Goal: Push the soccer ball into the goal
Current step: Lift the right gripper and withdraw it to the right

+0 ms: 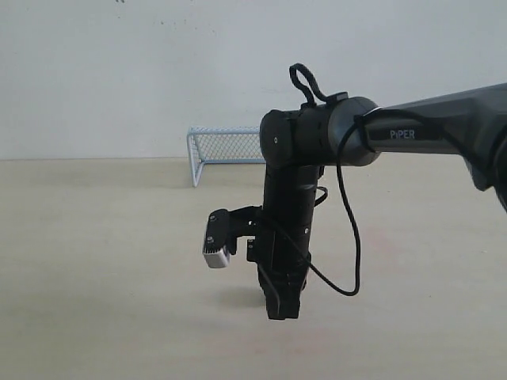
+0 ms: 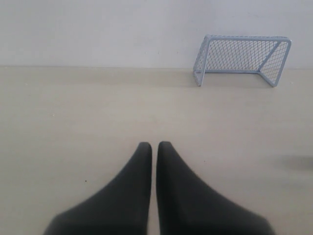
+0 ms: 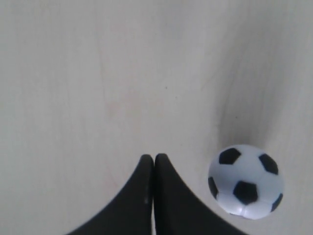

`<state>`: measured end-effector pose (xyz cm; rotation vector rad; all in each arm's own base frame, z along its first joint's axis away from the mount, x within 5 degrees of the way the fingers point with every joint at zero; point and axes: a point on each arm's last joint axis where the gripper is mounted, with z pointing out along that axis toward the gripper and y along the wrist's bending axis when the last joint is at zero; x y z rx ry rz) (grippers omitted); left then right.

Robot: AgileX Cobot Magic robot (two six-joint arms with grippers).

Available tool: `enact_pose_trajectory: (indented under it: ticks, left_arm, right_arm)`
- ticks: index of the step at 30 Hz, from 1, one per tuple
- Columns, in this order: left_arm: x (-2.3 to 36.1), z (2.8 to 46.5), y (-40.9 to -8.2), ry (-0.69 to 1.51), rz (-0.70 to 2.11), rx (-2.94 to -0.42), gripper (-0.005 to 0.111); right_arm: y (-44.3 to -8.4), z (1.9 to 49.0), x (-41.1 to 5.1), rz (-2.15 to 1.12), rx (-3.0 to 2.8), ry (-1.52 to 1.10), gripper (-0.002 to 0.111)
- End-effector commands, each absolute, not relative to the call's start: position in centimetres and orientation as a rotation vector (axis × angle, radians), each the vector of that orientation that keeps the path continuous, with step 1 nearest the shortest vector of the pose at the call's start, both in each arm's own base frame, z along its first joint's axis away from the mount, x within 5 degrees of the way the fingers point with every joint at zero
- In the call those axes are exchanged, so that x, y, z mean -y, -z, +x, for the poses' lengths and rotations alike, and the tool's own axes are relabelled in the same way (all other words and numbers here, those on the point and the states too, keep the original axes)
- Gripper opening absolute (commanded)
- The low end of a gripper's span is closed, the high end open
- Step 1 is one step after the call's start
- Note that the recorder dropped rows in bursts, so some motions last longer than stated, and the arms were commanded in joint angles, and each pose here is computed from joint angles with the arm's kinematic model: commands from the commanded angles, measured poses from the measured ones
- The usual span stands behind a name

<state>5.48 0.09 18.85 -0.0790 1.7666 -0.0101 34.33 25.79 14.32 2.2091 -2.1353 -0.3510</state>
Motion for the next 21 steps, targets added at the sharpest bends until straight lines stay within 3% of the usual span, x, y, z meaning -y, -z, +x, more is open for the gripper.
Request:
enact_pose_trajectory:
  ticks: [1,4,6,13,21]
  left_arm:
    - [-0.1,5.5,-18.7,0.012,-0.087,-1.768,0.004]
    - [-0.1,5.5,-18.7,0.012,-0.087,-1.768,0.004]
    - [-0.1,5.5,-18.7,0.012,-0.087,-1.768,0.004]
    - [-0.1,5.5,-18.7,0.012,-0.087,-1.768,0.004]
    - [-0.1,5.5,-18.7,0.012,-0.087,-1.768,0.004]
  right_arm:
    - [-14.5,34.5,-25.5,2.331,2.011,0.289,0.0]
    - [-14.5,37.6,-25.6,2.19,2.498,-0.07,0.0]
    - [-15.5,38.0,-25.3,2.112,2.626,-0.159,0.0]
    - [-20.7,33.7,-25.1,2.228,2.305,0.281,0.0]
    - [-26.7,29.1,-20.9,2.238,2.4,0.178,0.0]
